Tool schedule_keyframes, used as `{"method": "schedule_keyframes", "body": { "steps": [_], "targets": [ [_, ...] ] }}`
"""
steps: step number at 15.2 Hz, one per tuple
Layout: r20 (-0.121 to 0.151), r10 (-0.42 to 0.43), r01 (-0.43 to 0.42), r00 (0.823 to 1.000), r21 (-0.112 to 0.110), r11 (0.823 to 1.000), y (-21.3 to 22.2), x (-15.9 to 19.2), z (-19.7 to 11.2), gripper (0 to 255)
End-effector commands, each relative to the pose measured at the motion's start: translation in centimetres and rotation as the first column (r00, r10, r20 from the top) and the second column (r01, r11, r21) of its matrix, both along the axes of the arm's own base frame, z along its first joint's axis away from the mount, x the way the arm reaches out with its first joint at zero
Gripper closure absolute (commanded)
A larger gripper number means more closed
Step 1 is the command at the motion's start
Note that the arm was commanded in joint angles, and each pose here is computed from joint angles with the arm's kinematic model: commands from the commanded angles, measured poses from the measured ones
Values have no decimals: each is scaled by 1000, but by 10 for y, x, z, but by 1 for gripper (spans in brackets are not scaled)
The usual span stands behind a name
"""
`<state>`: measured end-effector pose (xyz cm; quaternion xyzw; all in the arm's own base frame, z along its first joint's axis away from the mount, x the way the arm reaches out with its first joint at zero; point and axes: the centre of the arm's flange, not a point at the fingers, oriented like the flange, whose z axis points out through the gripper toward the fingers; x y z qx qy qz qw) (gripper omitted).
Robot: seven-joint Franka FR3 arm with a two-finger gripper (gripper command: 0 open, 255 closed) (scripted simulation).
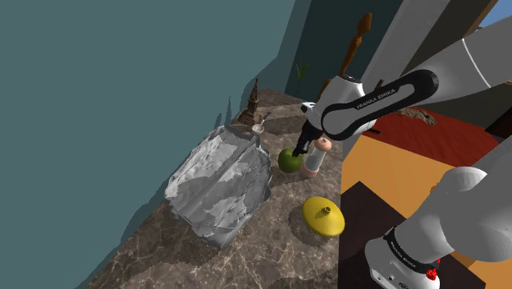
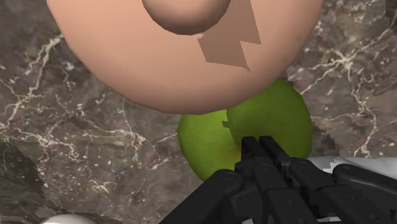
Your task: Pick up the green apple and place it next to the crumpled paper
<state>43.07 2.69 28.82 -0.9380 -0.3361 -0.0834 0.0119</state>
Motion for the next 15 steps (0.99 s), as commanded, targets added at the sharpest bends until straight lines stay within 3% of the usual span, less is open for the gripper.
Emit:
{"method": "schedule_keyframes", "body": {
  "steps": [1, 2, 7, 11, 15],
  "targets": [
    [0, 0, 0, 1000, 0, 1000, 0, 0, 0, 255],
    [0, 0, 0, 1000, 0, 1000, 0, 0, 0, 0],
    [0, 0, 0, 1000, 0, 1000, 0, 0, 0, 0],
    [0, 0, 0, 1000, 0, 1000, -4, -7, 49, 0],
    [0, 0, 0, 1000, 0, 1000, -4, -7, 49, 0]
  ]
}}
